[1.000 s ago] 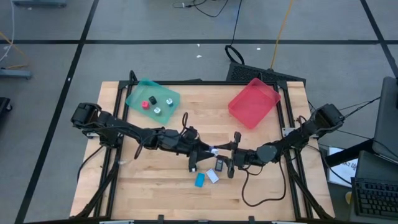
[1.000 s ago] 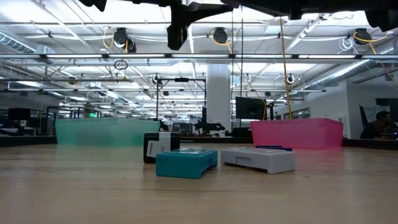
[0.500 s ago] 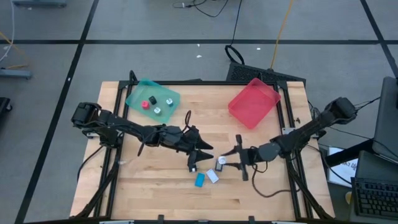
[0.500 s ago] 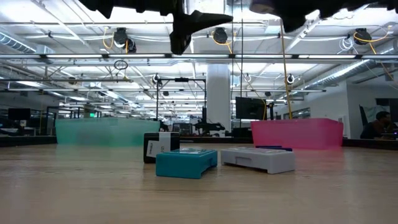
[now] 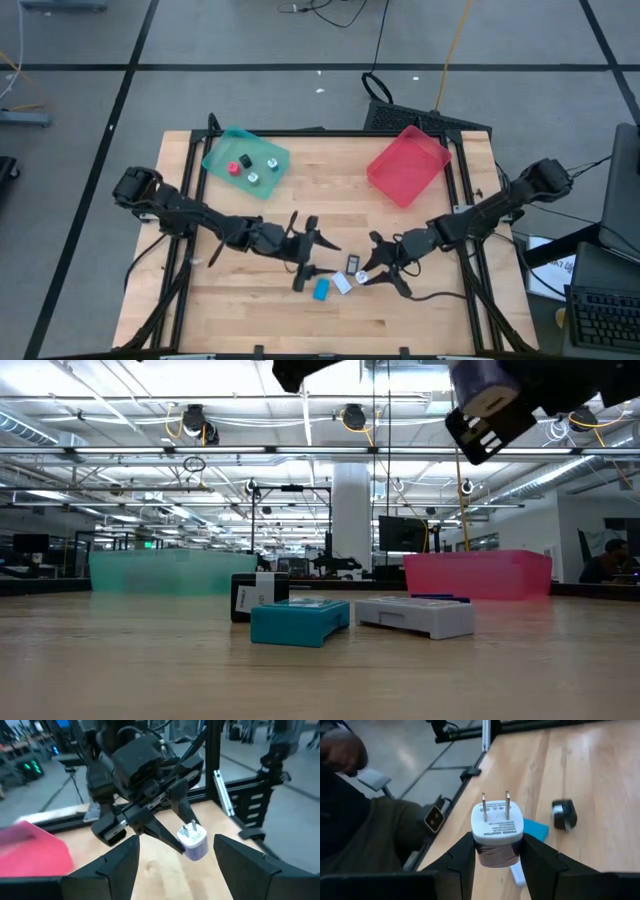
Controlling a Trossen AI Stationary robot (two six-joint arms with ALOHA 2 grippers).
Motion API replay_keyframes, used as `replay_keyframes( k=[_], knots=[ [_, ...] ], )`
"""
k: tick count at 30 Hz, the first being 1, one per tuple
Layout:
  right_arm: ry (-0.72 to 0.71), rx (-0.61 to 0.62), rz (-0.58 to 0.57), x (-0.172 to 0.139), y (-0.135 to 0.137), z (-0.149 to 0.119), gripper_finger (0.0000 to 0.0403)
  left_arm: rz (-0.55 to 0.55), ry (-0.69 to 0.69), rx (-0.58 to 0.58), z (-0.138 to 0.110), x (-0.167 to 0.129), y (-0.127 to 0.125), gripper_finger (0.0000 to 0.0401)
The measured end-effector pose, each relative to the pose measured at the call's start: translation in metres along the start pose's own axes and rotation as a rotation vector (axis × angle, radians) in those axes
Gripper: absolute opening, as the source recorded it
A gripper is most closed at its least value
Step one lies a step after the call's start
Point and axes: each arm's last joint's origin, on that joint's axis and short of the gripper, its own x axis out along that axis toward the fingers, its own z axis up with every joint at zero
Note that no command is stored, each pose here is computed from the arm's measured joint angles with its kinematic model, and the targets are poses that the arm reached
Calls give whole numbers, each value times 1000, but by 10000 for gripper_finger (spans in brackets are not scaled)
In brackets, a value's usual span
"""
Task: Pick & Place Office items
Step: Put the purple charger adapter into the blue bin
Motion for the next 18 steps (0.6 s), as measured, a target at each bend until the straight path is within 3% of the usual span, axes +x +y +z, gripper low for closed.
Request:
replay_keyframes(
  k=[10,18],
  knots=[
    [20,30,-1,0,-9,0,117,63,18,270,2,-3,-20,255],
    [-33,13,-32,0,-11,5,117,93,33,269,-3,0,-23,225]
  ],
)
